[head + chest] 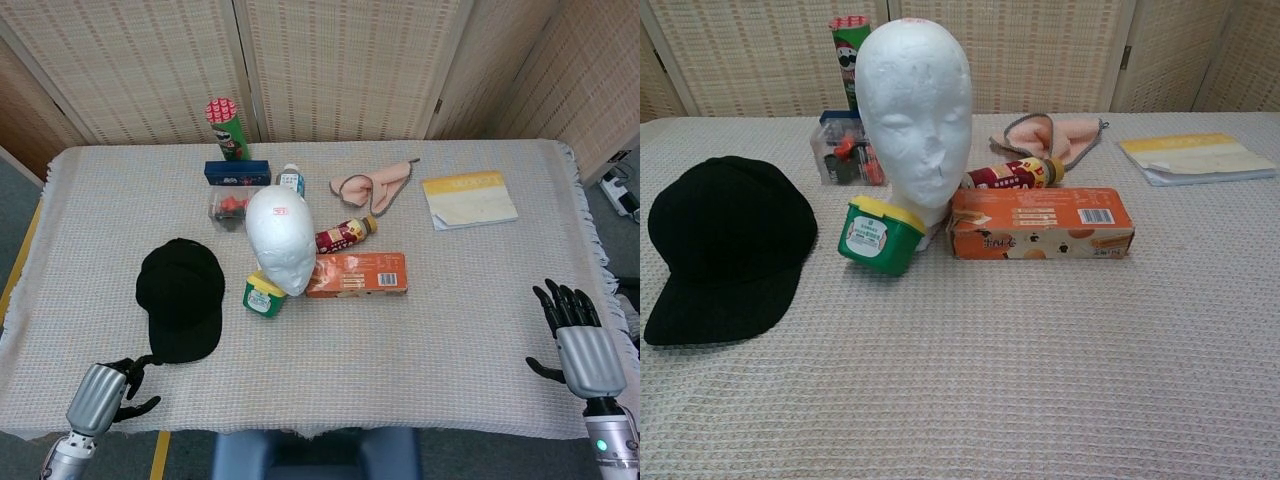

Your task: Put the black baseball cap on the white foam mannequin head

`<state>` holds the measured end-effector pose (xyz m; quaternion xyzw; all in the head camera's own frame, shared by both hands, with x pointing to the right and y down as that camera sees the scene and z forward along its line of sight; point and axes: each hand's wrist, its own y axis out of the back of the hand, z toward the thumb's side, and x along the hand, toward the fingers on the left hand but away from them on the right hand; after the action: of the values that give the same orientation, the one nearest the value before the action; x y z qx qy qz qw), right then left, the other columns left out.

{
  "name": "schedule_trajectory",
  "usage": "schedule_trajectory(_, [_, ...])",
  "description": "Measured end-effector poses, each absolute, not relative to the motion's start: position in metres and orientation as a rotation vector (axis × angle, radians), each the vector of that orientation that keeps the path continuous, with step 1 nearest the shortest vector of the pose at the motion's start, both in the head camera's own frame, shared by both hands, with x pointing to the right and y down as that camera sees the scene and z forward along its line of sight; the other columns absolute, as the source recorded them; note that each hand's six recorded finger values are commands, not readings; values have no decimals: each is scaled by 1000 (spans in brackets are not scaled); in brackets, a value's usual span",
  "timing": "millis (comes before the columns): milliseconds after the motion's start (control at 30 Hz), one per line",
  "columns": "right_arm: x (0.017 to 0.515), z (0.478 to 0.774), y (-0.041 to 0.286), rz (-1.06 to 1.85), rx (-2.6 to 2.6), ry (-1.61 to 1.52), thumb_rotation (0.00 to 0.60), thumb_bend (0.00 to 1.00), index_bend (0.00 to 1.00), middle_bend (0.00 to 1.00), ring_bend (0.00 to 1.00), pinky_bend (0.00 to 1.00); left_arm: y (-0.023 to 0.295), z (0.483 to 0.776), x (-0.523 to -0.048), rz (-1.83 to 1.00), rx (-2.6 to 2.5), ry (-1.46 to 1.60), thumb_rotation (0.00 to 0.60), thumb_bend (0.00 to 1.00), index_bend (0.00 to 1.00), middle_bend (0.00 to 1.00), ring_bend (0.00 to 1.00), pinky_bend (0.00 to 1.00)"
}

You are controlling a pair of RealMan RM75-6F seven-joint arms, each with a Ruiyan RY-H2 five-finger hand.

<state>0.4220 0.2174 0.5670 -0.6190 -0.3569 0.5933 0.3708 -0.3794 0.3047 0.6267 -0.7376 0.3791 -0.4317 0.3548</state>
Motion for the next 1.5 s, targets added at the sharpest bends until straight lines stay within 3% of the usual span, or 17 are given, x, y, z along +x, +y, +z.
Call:
schedule_trajectory(200, [424,566,217,1518,-1597,-919,600,1,0,0,0,0,312,660,-353,-1014,-1892,922,600,223,524,1000,962,1000])
schedule_trajectory(633, [427,573,217,1581,-1617,-884,600,6,0,0,0,0,296,698,-329,-933,-1749,863,600,258,513,1000,978,1000])
schedule_trajectory(1500, [426,574,217,1585,-1628,-879,600,35,0,0,0,0,285,721,-336,-1038,-1633,723,600,295,501,1000,979,1000])
